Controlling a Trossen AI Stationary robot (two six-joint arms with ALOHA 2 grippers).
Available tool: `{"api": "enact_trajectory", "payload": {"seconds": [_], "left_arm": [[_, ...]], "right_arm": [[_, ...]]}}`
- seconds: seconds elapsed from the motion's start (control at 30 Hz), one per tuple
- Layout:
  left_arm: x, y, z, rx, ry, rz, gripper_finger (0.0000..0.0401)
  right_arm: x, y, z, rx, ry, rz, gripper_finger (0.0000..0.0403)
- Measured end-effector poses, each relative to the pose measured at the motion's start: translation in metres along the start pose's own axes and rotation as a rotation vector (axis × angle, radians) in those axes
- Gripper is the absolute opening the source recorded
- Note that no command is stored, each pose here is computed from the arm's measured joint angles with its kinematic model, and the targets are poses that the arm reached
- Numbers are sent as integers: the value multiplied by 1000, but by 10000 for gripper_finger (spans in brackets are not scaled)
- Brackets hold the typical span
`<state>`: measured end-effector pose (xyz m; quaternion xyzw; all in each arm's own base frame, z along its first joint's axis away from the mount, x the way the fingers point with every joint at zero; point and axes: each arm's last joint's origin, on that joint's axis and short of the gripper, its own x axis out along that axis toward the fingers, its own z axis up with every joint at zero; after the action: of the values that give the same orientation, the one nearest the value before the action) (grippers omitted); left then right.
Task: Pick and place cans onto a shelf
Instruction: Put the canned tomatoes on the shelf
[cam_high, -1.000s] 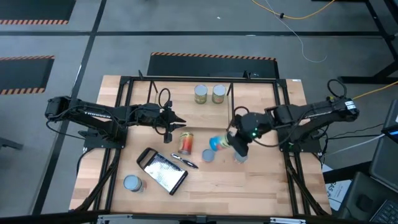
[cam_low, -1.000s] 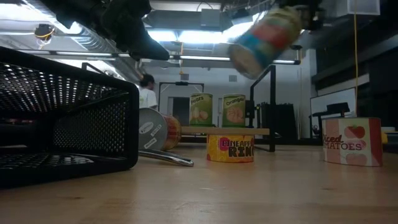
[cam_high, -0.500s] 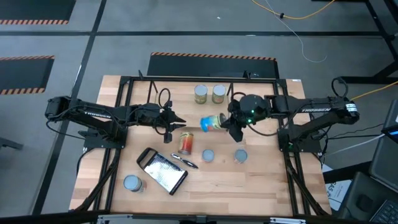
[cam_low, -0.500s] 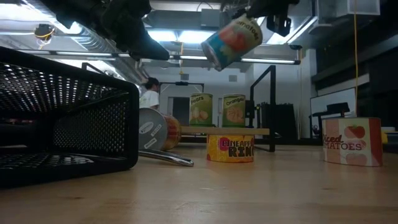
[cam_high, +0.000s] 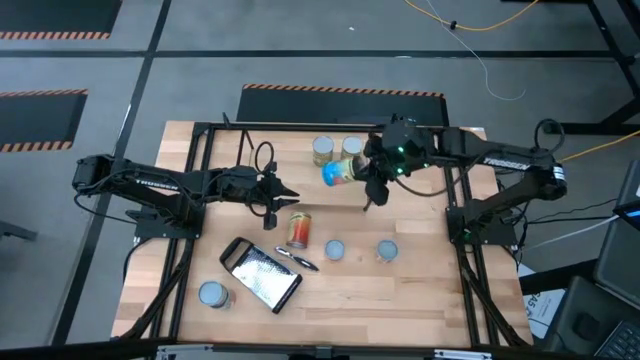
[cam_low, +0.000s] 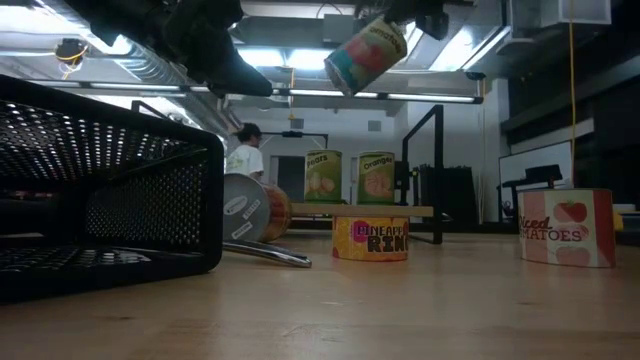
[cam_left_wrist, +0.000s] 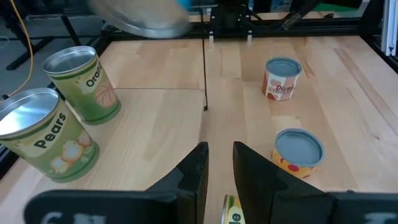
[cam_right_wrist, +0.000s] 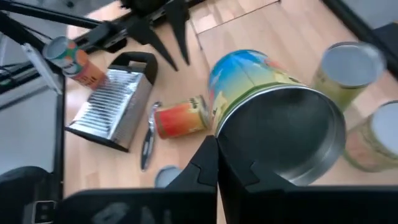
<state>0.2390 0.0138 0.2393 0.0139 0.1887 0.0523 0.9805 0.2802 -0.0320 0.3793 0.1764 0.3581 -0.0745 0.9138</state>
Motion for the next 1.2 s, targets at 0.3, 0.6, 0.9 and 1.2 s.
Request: {"api": "enact_trajectory", "payload": {"seconds": [0.3,0.6,0.9,1.2], "left_arm": [[0,0,0,1,-1,4,66],[0,0,0,1,-1,4,66],[0,0,0,2,0,4,66],[0,0,0,3,0,4,66]], "right_arm": [[37,-4,28,-12,281,-97,0],[88,-13,28,-27,497,-147,0],[117,-35,22,20,607,-194,0],[122,-49,20,57,648,-219,0]]}}
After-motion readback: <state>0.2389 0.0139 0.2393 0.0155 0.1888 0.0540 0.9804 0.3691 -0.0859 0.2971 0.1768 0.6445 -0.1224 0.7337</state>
